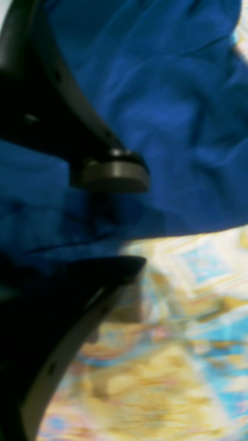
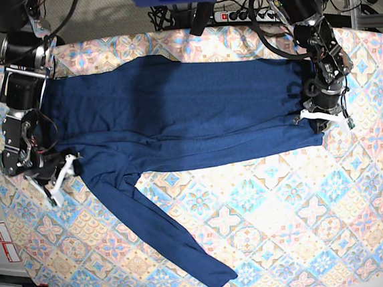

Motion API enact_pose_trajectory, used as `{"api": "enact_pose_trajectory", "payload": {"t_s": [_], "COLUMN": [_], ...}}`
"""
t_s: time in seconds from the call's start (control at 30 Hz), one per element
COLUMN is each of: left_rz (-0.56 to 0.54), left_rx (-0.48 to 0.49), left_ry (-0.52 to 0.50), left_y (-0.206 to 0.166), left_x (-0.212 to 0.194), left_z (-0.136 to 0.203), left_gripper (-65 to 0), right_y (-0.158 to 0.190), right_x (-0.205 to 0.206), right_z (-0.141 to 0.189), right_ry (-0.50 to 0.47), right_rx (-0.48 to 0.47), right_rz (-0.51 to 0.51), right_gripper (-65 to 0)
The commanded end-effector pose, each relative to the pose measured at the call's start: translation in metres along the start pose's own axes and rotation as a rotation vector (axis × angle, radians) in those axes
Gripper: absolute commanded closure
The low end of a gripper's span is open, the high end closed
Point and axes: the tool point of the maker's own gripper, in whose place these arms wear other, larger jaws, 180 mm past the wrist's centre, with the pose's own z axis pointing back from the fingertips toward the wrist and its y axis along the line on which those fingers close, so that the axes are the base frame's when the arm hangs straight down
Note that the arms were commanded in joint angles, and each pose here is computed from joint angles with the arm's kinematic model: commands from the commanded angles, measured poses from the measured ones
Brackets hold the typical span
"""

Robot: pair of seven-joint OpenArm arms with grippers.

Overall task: Fold the T-shirt properly
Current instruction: 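Regrasp the folded edge of the shirt with both grippers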

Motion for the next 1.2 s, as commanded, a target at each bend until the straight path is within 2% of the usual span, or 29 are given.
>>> {"api": "enact_pose_trajectory", "payload": {"t_s": [0.0,0.4,0.77,1.17], "left_rz": [-0.007,-0.007,-0.007,-0.003], "left_rx": [-0.014,-0.014,-0.014,-0.016], "left_ry": [-0.054,-0.055,-0.055,-0.054], "left_y": [-0.003,-0.003,-0.003,-0.004], "left_x": [0.019,0.019,0.019,0.018], "left_z": [0.0,0.0,0.0,0.0], "left_gripper": [0.0,0.0,0.0,0.0], "right_y": [-0.004,0.007,-0.008,-0.013], "right_x": [0.024,0.009,0.015,0.006], "right_z": [0.003,-0.026,-0.018,-0.017], "right_ry": [-0.06,-0.086,-0.134,-0.113], "right_rx": [0.001,0.073,0.045,0.037], "right_rz": [0.01,-0.084,-0.094,-0.092], "right_gripper": [-28.5,-28.5,-28.5,-28.5]}}
